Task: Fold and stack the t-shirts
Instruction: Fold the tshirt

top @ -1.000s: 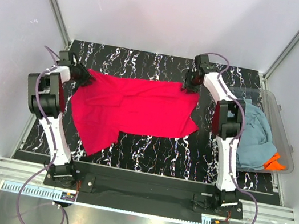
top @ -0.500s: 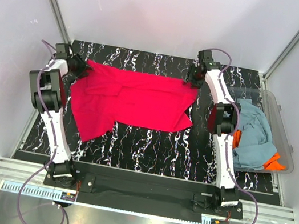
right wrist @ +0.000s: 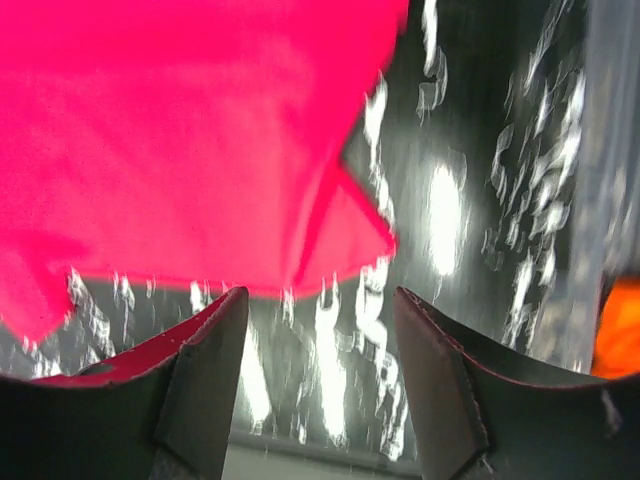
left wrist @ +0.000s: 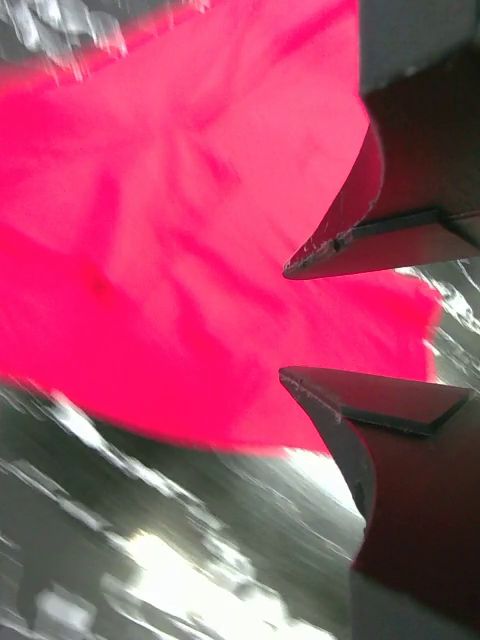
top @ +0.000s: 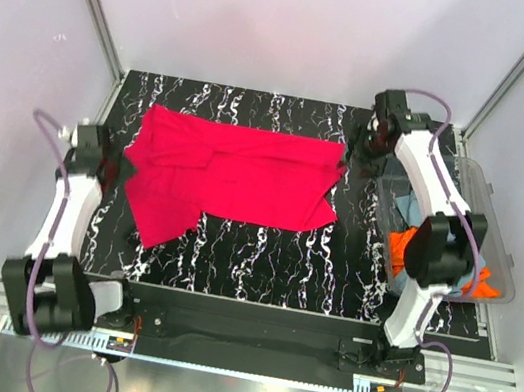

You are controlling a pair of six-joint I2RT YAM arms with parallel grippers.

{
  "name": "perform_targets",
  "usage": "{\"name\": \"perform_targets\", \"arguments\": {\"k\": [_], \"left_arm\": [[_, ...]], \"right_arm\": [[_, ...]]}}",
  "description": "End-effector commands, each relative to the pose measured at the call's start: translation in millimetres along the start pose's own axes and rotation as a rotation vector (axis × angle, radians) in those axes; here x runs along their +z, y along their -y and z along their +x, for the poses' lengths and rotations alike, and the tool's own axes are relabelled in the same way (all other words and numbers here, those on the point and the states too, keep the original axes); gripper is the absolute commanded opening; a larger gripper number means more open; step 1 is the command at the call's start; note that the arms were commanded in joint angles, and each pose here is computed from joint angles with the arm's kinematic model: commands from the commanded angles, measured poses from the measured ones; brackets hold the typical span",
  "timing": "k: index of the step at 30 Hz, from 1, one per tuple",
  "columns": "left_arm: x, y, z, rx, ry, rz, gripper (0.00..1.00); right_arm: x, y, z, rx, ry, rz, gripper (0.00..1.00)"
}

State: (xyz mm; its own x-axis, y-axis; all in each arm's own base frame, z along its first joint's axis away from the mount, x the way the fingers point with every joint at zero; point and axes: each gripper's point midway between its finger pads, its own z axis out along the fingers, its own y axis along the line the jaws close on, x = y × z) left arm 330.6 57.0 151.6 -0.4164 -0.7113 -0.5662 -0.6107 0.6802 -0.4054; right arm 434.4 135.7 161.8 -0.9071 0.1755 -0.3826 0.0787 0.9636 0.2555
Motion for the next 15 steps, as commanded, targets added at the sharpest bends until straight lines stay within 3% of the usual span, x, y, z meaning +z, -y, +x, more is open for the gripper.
{"name": "perform_targets", "arguments": {"k": [1,5,7,15], "left_arm": [[-10.1,-67.2,68.6,-0.073,-0.126,-0.215,0.45],[-14.5,-70.6,118.2,-0.178,-0.286,-0.203,0.45],[-13.5,-72.0,136.6,-0.154,-0.374,-0.245,0.45],[-11.8,-87.5,163.6,-0.173,-0.45,-0.37,0.46]], "right_arm": [[-13.2,-12.6,34.8,0.025,-0.039,-0.089,0.66],[-13.7,-4.8,70.5,0.041,-0.083,-0.107,0.65],[-8.7,-2.9,85.6,0.05,-0.109,-0.121,0.65],[8.3,6.3,115.3,0.08,-0.164,-0.115,0.65]]}}
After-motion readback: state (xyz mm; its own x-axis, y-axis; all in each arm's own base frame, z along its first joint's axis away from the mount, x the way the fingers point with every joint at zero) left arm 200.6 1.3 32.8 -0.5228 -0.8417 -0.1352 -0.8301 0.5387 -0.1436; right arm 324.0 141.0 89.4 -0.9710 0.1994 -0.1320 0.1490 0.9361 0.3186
